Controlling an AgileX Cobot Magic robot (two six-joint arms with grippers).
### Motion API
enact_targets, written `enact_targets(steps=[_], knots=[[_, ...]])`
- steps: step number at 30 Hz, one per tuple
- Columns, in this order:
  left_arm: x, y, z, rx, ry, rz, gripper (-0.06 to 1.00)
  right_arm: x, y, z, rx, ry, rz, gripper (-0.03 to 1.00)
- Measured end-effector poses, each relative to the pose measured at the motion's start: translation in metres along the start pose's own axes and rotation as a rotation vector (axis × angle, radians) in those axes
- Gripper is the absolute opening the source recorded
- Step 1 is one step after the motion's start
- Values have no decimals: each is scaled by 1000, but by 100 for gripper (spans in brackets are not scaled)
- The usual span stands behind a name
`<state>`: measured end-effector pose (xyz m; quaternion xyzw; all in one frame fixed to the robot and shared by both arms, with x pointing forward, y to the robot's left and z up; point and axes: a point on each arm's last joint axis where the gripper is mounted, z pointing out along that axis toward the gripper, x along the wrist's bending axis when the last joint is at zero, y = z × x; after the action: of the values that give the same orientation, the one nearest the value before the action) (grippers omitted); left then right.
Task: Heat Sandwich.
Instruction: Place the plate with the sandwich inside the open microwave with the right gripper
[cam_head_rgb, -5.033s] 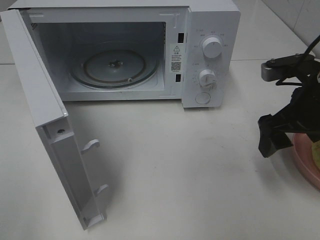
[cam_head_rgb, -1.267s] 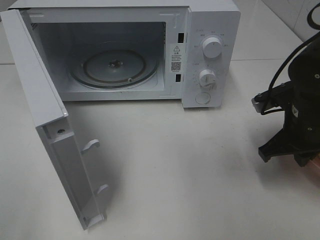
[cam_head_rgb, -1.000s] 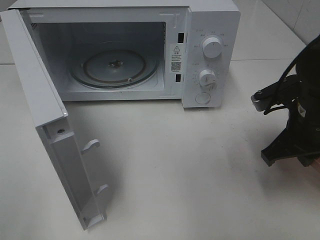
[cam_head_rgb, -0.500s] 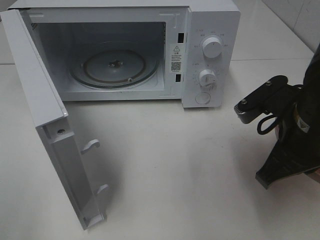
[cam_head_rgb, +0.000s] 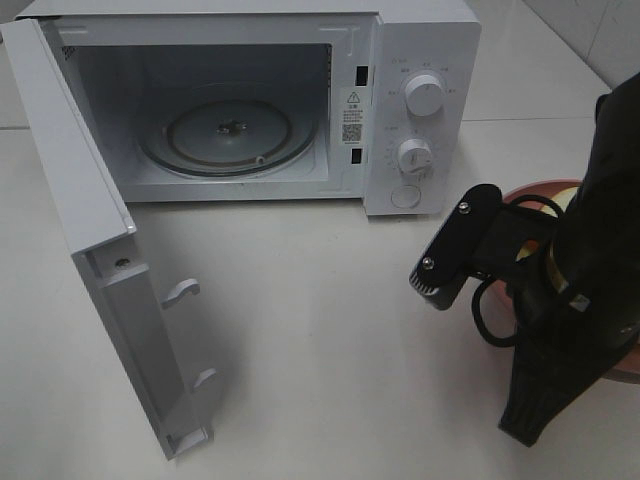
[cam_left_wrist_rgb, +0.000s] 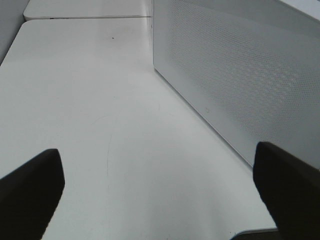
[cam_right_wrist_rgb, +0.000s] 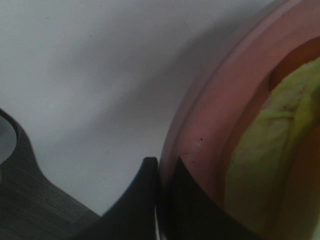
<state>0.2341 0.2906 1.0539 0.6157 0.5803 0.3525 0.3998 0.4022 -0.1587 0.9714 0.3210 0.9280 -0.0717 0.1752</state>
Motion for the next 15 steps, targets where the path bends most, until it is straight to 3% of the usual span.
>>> enact_targets(steps=[5,15], knots=[[0,0,0,0,0,0,97,14,3,-6,-31,-3,-173,3],[0,0,0,0,0,0,97,26,9,-12,-122,0,-376,3]])
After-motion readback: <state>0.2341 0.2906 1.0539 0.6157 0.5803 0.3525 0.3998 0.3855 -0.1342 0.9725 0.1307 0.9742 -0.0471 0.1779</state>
